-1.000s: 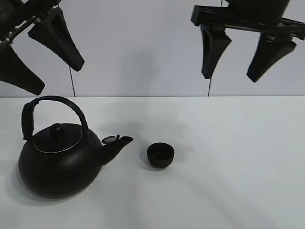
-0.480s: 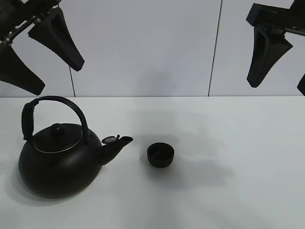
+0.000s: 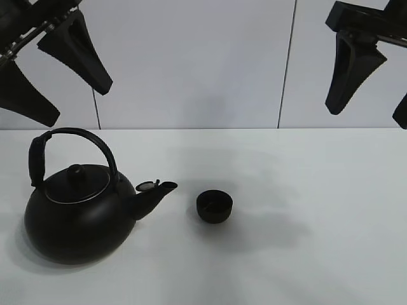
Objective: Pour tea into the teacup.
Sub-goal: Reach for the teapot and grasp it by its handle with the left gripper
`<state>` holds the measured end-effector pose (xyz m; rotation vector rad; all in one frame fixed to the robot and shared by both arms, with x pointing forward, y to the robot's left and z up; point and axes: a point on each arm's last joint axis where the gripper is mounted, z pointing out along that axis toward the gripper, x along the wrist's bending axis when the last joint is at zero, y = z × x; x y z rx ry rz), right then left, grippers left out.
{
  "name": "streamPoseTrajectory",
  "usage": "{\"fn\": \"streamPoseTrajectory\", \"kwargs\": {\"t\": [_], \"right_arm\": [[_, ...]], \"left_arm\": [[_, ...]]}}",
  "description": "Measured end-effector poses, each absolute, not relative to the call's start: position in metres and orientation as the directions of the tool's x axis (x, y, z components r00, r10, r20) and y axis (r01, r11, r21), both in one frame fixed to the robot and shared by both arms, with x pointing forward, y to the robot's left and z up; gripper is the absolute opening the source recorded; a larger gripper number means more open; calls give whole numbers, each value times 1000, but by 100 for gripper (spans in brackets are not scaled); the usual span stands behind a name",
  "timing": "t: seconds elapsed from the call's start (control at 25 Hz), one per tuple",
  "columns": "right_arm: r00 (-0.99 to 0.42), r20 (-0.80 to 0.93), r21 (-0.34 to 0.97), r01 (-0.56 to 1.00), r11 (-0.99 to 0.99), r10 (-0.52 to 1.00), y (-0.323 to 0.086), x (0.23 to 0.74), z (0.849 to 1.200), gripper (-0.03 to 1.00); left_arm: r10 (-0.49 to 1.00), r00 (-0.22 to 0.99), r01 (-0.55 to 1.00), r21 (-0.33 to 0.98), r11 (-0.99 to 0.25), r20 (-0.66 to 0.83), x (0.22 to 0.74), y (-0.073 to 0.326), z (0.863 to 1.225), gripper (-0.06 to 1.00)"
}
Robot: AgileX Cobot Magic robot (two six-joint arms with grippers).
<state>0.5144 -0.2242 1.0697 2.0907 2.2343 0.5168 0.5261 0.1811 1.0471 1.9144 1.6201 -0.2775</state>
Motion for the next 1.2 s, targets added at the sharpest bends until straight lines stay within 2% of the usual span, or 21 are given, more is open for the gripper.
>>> {"fn": "streamPoseTrajectory", "kwargs": {"t": [0.48, 1.2], "right_arm": [[-55, 273, 254, 967, -17, 961, -218, 514, 1071, 55], [-53, 280, 262, 965, -23, 959, -218, 515, 1072, 55]], "left_arm": [[820, 230, 948, 312, -67, -524, 526, 181, 1047, 57], [821, 230, 947, 316, -64, -523, 527, 181, 1047, 57]]}}
